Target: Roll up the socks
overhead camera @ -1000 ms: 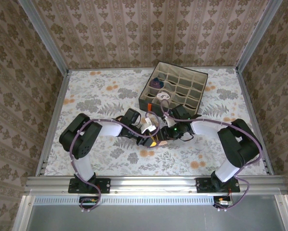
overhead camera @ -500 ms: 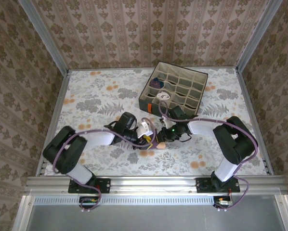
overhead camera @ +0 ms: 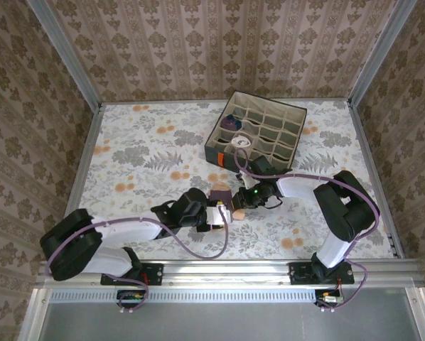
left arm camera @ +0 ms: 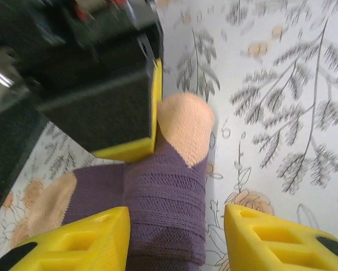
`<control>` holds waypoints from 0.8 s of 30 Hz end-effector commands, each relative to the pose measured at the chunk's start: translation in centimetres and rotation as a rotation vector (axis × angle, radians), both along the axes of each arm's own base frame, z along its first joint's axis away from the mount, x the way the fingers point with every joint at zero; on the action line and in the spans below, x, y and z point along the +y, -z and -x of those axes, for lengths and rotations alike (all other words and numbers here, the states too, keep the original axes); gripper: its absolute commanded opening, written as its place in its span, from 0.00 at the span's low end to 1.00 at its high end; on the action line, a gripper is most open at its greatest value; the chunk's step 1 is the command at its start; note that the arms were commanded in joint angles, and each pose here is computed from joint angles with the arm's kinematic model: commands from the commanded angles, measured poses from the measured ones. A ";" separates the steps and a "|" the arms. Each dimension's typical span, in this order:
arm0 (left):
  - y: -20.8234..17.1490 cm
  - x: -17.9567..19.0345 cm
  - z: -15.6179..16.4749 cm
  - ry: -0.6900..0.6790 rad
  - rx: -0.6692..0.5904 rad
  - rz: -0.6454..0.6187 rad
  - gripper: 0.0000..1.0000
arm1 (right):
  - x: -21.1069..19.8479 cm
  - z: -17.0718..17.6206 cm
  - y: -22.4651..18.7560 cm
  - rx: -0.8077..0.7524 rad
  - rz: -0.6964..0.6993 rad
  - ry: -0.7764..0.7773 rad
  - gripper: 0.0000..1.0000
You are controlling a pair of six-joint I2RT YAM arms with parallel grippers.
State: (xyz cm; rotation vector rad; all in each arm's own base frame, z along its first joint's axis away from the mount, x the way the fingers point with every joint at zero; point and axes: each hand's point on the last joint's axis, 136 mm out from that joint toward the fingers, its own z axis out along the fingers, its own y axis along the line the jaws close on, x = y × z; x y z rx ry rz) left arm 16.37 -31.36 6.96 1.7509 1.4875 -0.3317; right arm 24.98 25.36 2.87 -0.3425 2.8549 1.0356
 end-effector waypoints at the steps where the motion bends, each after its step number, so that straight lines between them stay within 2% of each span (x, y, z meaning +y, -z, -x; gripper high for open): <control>1: 1.7 0.1 -1.2 -0.023 -0.058 -0.133 0.41 | -1.4 1.9 2.2 0.088 0.113 0.000 0.21; 4: 3.2 -0.1 -1.5 -0.060 -0.016 -0.176 0.37 | -0.9 2.0 1.6 0.072 0.102 -0.028 0.24; 11: 5.4 0.1 -0.9 -0.144 0.171 -0.259 0.11 | -0.7 2.1 -0.1 0.028 0.064 -0.047 0.27; 13: 5.9 0.2 -0.3 -0.149 0.235 -0.285 0.07 | -0.6 1.9 -0.7 0.010 0.045 -0.049 0.32; 19: 6.5 0.6 -0.4 -0.235 0.484 -0.306 0.03 | -0.6 0.8 -2.8 -0.073 -0.028 -0.015 0.43; 24: 6.0 0.9 -1.1 -0.305 0.674 -0.225 0.02 | -0.9 0.0 -4.3 -0.160 -0.051 0.007 0.47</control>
